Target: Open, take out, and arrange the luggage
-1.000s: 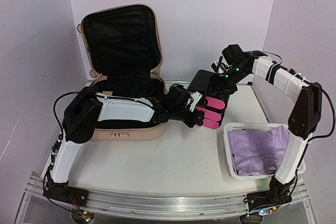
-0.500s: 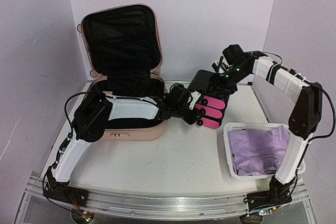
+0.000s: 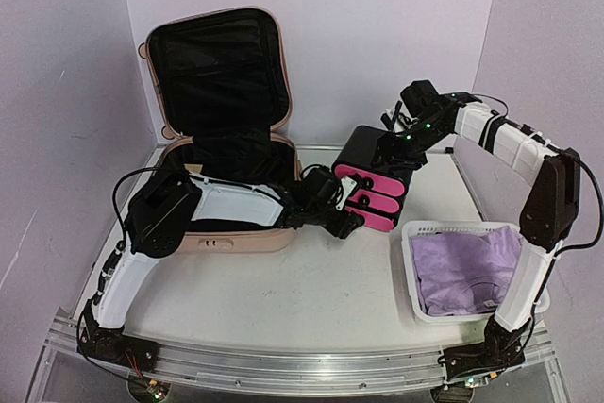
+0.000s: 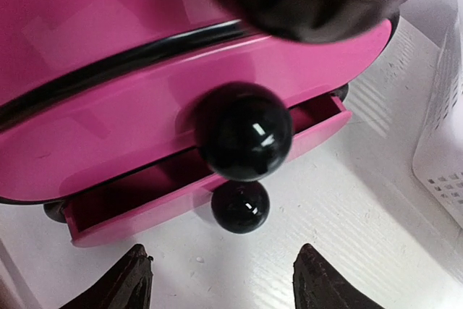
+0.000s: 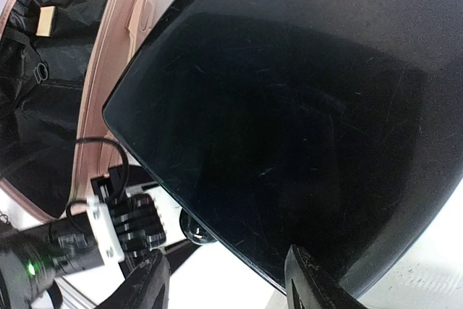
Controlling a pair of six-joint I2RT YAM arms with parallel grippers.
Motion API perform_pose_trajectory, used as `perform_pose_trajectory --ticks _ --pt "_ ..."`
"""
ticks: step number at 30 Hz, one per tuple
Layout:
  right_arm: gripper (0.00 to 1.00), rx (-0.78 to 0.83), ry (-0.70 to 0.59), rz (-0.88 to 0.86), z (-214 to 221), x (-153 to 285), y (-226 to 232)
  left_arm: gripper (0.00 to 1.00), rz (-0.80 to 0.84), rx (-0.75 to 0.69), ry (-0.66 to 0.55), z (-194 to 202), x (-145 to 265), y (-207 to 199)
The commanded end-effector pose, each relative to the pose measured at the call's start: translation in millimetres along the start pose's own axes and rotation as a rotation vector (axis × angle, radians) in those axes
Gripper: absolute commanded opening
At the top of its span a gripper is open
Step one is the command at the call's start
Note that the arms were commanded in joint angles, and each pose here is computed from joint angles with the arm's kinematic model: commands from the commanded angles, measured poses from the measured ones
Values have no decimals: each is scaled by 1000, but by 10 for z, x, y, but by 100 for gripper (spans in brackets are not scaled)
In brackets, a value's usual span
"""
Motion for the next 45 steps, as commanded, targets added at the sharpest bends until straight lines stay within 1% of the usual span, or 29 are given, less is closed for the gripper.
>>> perform_pose_trajectory --ticks 1,8,13,17,21,23,26,28,30,38,40,43,45 --pt "56 -48 149 7 283 -136 -28 68 -71 26 -141 -295 90 -111" --pt "56 -50 138 4 270 -102 -17 67 -177 14 -200 -253 -89 -185" --pt "56 -49 131 5 267 -74 -11 65 -206 58 -225 -205 -191 -151" --pt "56 -51 129 1 265 -65 -3 65 -236 103 -248 -156 -231 -102" --pt "56 -52 129 -1 275 -60 -4 65 -221 128 -272 -138 -293 -103" --pt "56 -52 128 -2 277 -51 0 64 -220 133 -275 -126 -331 -104" --pt "56 -55 122 -2 279 -25 3 63 -247 175 -301 -73 -277 -64" --pt "56 -54 118 0 278 -11 5 66 -231 180 -336 -57 -230 -69" --pt "56 -54 117 -2 278 -10 9 67 -245 186 -337 -29 -225 -48" --pt "56 -59 114 -7 289 -2 12 66 -238 224 -343 6 -192 -44" --pt "56 -59 112 -13 285 6 23 69 -234 211 -347 -18 -218 -55" --pt "55 -60 108 -14 284 25 25 76 -232 237 -356 -28 -231 -55" --pt "55 -59 104 -13 280 38 25 77 -216 243 -361 -58 -242 -76"
Point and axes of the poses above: each gripper's point midway between its finger pads, its own x axis back along the fingers, its own y axis along the line the jaws close on, z = x × y, the point moved 8 cm from there along x, back along the fingers, and after that the axes turned 8 degrees about x, right-handed, at the moved point
